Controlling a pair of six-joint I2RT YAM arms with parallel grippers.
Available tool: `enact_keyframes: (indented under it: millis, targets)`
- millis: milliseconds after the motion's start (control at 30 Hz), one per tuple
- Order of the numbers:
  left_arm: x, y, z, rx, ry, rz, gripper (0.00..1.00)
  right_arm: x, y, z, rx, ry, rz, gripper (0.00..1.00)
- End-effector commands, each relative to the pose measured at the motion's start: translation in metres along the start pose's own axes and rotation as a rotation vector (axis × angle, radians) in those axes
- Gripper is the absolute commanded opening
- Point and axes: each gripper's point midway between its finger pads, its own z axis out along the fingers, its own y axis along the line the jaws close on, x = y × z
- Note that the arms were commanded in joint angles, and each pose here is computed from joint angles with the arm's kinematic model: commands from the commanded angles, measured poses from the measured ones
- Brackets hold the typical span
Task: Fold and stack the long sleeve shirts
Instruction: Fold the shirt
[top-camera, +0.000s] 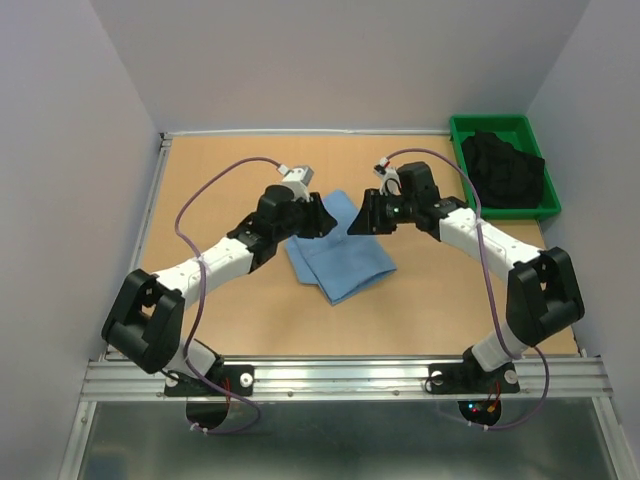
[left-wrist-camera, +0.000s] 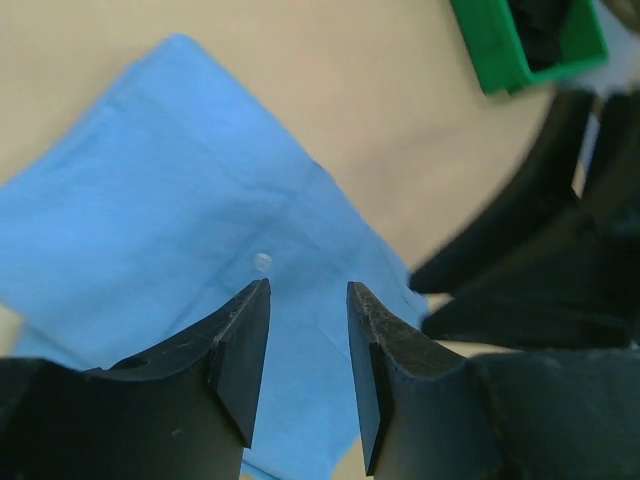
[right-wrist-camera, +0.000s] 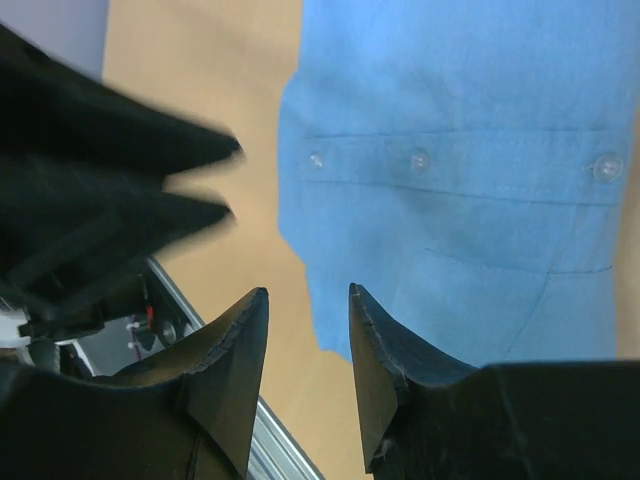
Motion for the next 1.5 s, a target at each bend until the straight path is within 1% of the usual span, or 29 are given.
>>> enact_keyframes:
  millis: [0,133,167,233,267,367,433,467,533,600,667,767,933,1067,1167,1267,1333,1400,1467]
  targets:
    - [0.059,-0.015,-0.005,0.076,0.155,0.123,0.48,-0.024,0.031,-0.005,-0.099,-0.019,-0.017,0.43]
    - [0.105,-0.015,0.001,0.092,0.29,0.159,0.47,-0.016,0.017,0.013,-0.089,0.026,0.014,0.43]
    - [0.124,-0.01,0.004,0.076,0.348,0.158,0.47,-0.009,0.012,0.016,-0.089,0.044,0.026,0.42]
    - [0.139,-0.005,0.006,0.062,0.396,0.152,0.45,0.002,0.0,0.022,-0.074,0.071,0.045,0.42]
    - [0.152,0.003,0.006,0.04,0.438,0.146,0.44,0.015,-0.013,0.028,-0.059,0.095,0.068,0.42]
    - [0.17,0.015,0.004,-0.002,0.498,0.124,0.42,0.032,-0.041,0.033,-0.049,0.121,0.12,0.41]
    - [0.176,0.023,0.002,-0.037,0.521,0.114,0.4,0.056,-0.061,0.035,-0.027,0.155,0.168,0.4]
    - [0.182,0.029,-0.001,-0.069,0.548,0.11,0.38,0.061,-0.075,0.034,-0.014,0.155,0.185,0.4]
    - [0.188,0.037,-0.005,-0.099,0.576,0.105,0.38,0.081,-0.096,0.033,0.019,0.181,0.233,0.4]
    - [0.197,0.047,-0.011,-0.137,0.613,0.095,0.38,0.087,-0.121,0.026,0.054,0.175,0.284,0.38]
    - [0.2,0.05,-0.014,-0.146,0.622,0.089,0.38,0.09,-0.142,0.016,0.095,0.154,0.328,0.37]
    - [0.2,0.049,-0.015,-0.135,0.624,0.091,0.38,0.075,-0.144,0.006,0.088,0.106,0.319,0.36]
    - [0.193,0.039,-0.013,-0.088,0.612,0.109,0.39,0.038,-0.097,-0.01,-0.065,0.051,0.26,0.36]
    - [0.182,0.031,-0.013,-0.055,0.585,0.128,0.4,0.029,-0.06,-0.012,-0.145,0.054,0.192,0.36]
    - [0.179,0.028,-0.014,-0.042,0.578,0.139,0.41,0.038,-0.049,-0.003,-0.172,0.095,0.176,0.36]
    - [0.179,0.029,-0.013,-0.051,0.578,0.142,0.41,0.067,-0.048,0.014,-0.176,0.176,0.188,0.35]
    - [0.179,0.031,-0.011,-0.056,0.579,0.142,0.41,0.085,-0.058,0.023,-0.16,0.217,0.207,0.34]
    - [0.179,0.031,-0.009,-0.06,0.58,0.146,0.41,0.107,-0.071,0.028,-0.131,0.261,0.232,0.32]
    - [0.182,0.035,-0.011,-0.073,0.598,0.147,0.41,0.122,-0.082,0.028,-0.099,0.281,0.233,0.3]
